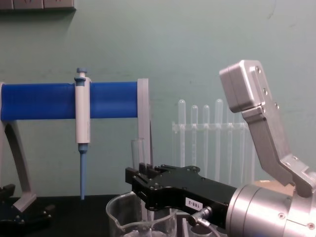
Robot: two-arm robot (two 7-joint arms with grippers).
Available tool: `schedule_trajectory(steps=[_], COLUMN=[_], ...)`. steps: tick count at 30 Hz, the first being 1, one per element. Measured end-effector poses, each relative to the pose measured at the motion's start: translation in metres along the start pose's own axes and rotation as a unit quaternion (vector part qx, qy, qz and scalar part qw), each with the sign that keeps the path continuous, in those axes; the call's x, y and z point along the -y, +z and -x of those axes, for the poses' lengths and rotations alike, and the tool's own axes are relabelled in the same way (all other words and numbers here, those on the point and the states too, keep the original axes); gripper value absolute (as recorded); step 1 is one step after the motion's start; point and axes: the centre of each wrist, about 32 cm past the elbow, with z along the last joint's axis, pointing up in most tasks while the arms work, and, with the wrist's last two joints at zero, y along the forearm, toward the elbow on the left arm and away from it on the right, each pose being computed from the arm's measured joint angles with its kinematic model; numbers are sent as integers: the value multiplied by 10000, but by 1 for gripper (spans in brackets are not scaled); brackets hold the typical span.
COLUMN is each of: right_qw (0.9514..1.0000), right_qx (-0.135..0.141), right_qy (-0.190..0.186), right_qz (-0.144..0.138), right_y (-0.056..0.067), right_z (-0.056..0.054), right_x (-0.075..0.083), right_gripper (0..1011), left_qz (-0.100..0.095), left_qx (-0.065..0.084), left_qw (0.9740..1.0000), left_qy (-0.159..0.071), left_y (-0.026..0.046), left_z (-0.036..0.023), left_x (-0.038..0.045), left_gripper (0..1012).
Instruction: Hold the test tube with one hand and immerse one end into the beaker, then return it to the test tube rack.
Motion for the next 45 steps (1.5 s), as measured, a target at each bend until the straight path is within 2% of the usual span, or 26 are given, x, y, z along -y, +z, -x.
schedule_trajectory(steps=[29, 34, 37, 45], right_qw=[10000, 9998, 9992, 9976], right_qx=[4, 133, 225, 340], right_qy=[0, 23, 43, 73], right_qz=[-2, -147, -317, -607], right_y=[3, 196, 392, 768], right_z=[0, -8, -24, -63], right_x=[0, -2, -5, 21], right_gripper=[226, 226, 226, 226], left_qz=[0, 0, 0, 0], left_qx=[0, 0, 0, 0], left_qw=[10000, 10000, 10000, 10000], left_qy=[0, 0, 0, 0], left_y=[0, 0, 0, 0], left_z=[0, 0, 0, 0], left_x=[0, 0, 0, 0], left_gripper=[1000, 1000, 1000, 1000])
